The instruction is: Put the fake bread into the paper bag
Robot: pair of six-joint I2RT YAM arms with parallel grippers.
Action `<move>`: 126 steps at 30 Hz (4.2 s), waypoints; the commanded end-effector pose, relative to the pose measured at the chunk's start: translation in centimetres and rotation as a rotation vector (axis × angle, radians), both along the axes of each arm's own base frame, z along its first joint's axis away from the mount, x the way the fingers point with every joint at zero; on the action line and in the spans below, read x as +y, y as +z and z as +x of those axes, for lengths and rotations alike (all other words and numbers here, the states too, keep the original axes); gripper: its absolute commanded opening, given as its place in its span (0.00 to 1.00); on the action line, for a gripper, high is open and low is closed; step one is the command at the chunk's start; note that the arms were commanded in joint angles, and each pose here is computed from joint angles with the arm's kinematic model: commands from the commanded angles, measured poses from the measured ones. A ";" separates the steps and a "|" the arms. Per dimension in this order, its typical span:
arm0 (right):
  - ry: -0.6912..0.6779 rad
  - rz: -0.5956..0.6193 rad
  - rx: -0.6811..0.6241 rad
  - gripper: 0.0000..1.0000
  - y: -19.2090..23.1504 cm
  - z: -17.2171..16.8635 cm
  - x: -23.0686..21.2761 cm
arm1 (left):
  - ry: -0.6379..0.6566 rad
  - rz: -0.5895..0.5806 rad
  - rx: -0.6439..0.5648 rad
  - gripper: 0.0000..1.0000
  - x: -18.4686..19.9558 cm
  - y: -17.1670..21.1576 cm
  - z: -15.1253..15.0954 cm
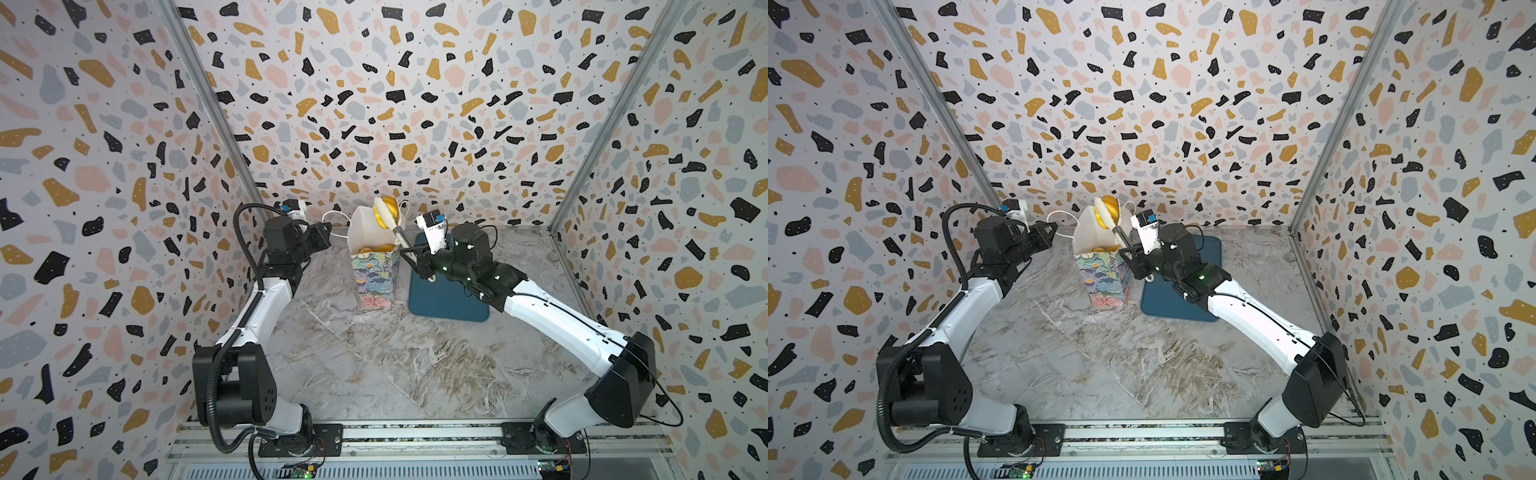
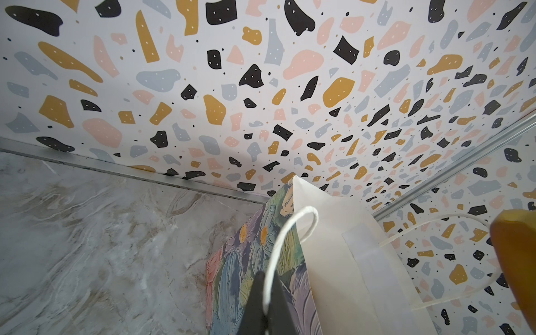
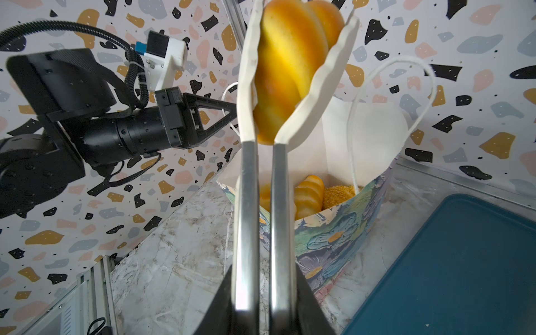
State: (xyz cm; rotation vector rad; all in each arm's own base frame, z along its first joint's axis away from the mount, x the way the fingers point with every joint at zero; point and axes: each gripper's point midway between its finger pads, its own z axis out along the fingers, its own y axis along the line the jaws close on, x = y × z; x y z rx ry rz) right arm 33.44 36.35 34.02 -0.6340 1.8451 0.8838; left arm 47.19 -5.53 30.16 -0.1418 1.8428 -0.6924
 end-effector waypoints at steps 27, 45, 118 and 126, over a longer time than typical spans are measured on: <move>0.010 -0.105 -0.014 0.45 1.2 0.6 1.7 | -0.014 -0.001 -0.049 0.00 -0.4 1.3 -0.2; -0.019 -0.055 -0.103 0.48 3.8 -0.3 0.1 | -0.013 0.001 -0.047 0.00 -0.4 1.2 -0.2; -0.773 -0.192 0.043 0.46 -15.3 5.0 -31.7 | 0.125 -0.025 -0.195 0.99 1.7 8.7 -2.7; -0.800 -0.230 0.115 0.48 -18.4 5.6 -33.0 | 0.246 -0.011 -0.186 0.99 3.6 7.2 -5.5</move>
